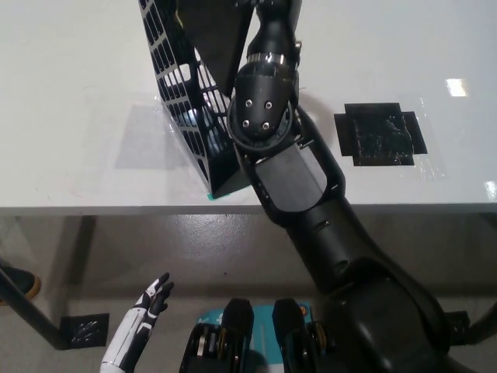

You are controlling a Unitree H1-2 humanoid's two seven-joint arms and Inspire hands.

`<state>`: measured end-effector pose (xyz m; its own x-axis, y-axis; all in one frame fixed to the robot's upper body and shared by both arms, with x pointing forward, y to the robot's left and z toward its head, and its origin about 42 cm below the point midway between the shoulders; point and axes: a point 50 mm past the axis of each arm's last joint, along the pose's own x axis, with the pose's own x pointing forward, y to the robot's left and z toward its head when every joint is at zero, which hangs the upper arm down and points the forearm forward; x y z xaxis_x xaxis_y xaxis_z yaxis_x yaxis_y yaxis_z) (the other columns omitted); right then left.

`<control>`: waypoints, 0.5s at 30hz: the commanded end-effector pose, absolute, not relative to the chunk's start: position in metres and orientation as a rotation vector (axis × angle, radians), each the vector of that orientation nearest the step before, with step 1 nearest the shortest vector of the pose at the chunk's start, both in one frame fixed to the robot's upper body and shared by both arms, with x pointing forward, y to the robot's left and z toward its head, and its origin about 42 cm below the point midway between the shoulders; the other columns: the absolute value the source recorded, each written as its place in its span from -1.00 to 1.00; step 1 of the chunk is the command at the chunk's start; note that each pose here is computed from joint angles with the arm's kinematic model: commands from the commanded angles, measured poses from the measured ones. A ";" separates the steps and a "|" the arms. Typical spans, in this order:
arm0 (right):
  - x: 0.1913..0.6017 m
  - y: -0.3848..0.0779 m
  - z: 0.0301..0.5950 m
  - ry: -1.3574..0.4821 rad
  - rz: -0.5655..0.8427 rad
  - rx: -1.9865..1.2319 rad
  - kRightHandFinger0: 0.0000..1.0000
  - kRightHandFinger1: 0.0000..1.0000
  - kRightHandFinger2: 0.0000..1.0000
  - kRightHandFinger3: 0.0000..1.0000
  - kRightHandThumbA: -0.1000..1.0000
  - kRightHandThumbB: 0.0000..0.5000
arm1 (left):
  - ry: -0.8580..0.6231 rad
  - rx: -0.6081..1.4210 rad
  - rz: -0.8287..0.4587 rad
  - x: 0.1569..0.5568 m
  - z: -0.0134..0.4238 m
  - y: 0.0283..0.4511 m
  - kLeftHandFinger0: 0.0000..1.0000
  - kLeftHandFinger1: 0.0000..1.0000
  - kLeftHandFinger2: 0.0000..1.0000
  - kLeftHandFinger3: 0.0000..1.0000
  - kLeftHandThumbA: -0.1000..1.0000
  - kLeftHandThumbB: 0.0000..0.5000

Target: A notebook is kept standing on the table on the right hand side and a black shelf is kept on the left hand side and the robot uses its right hand to grab the notebook and places it in the shelf

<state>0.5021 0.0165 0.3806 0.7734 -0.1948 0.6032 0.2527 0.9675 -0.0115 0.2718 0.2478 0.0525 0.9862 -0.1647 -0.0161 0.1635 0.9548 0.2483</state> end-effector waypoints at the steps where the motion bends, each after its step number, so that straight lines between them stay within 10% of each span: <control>1: 0.496 0.039 0.407 -0.735 -0.208 0.046 -1.00 -0.98 0.06 0.22 -1.00 -0.55 | -0.026 0.247 -0.195 0.276 0.060 0.246 1.00 1.00 1.00 1.00 1.00 -0.33; 12: 0.506 0.055 0.347 -0.565 -0.122 0.015 -1.00 -0.92 0.16 0.23 -1.00 -0.54 | -0.027 0.254 -0.199 0.274 0.062 0.245 1.00 1.00 1.00 1.00 1.00 -0.22; 15: 0.507 0.056 0.340 -0.566 -0.086 -0.027 -0.02 0.15 0.84 0.87 -0.04 -0.14 | -0.032 0.260 -0.203 0.276 0.062 0.245 1.00 1.00 1.00 1.00 1.00 -0.18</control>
<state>0.5079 0.0351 0.2898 0.9140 -0.1287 0.3849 0.1797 0.9786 -0.0997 0.2717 0.2465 0.0518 0.9842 -0.1747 -0.0286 0.1764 0.9541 0.2420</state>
